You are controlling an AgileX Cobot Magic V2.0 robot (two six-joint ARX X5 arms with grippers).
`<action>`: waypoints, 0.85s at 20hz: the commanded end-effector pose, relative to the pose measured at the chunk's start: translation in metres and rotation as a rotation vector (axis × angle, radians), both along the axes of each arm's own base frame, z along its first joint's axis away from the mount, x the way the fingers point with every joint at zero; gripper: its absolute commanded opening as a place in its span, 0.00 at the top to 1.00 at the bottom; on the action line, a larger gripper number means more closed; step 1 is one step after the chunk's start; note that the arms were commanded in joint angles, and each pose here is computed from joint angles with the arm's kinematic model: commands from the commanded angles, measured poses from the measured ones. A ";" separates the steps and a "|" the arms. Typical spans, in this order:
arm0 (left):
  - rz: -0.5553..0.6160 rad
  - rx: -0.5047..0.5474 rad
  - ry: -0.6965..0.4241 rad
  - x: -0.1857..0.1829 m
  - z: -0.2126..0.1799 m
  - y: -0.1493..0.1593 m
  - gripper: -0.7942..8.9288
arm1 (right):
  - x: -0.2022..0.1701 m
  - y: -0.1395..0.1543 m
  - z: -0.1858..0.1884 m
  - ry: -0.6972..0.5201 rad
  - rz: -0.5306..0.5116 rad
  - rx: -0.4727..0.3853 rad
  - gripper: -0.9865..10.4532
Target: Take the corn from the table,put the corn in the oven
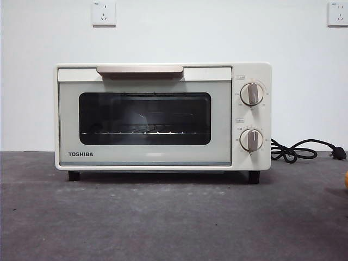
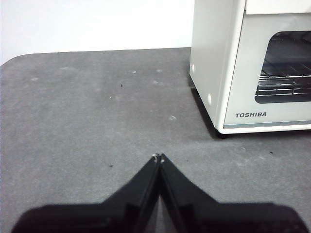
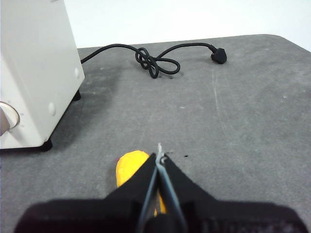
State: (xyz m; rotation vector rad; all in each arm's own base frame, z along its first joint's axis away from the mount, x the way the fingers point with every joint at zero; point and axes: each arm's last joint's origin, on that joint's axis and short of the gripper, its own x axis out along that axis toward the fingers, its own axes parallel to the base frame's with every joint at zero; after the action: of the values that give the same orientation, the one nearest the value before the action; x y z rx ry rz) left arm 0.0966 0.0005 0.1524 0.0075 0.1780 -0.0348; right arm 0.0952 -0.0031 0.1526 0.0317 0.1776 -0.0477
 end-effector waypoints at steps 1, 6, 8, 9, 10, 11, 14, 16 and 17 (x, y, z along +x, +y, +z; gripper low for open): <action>0.003 -0.006 0.009 0.000 -0.003 0.000 0.92 | 0.001 0.000 -0.003 0.003 -0.003 0.011 0.91; 0.004 -0.006 0.009 0.000 -0.003 0.000 0.92 | 0.001 0.000 -0.003 0.003 -0.003 0.011 0.91; 0.004 -0.006 0.009 0.000 -0.003 0.000 0.92 | 0.001 0.000 -0.003 0.003 -0.003 0.011 0.91; 0.004 -0.006 0.009 0.000 -0.003 0.000 0.92 | 0.001 0.000 -0.003 0.003 -0.003 0.012 0.91; 0.003 -0.006 0.009 0.000 -0.003 0.000 0.92 | 0.001 0.000 -0.003 0.003 -0.003 0.012 0.91; 0.003 -0.006 0.009 0.000 -0.003 0.000 0.92 | 0.001 0.000 -0.003 0.003 -0.003 0.012 0.91; 0.003 -0.006 0.000 0.001 -0.002 0.000 0.92 | 0.001 0.000 -0.003 0.002 -0.004 0.018 0.91; 0.001 -0.016 -0.019 0.001 0.000 0.000 0.92 | 0.001 0.000 -0.003 -0.001 -0.010 0.019 0.91; -0.002 -0.027 -0.024 0.001 0.000 0.000 0.92 | 0.001 0.000 -0.002 -0.003 -0.017 0.025 0.91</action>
State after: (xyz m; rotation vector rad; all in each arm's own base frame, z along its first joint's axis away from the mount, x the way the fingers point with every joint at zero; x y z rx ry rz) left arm 0.0970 0.0004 0.1545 0.0006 0.1560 -0.0355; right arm 0.0952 -0.0032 0.1528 0.0403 0.1762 -0.0542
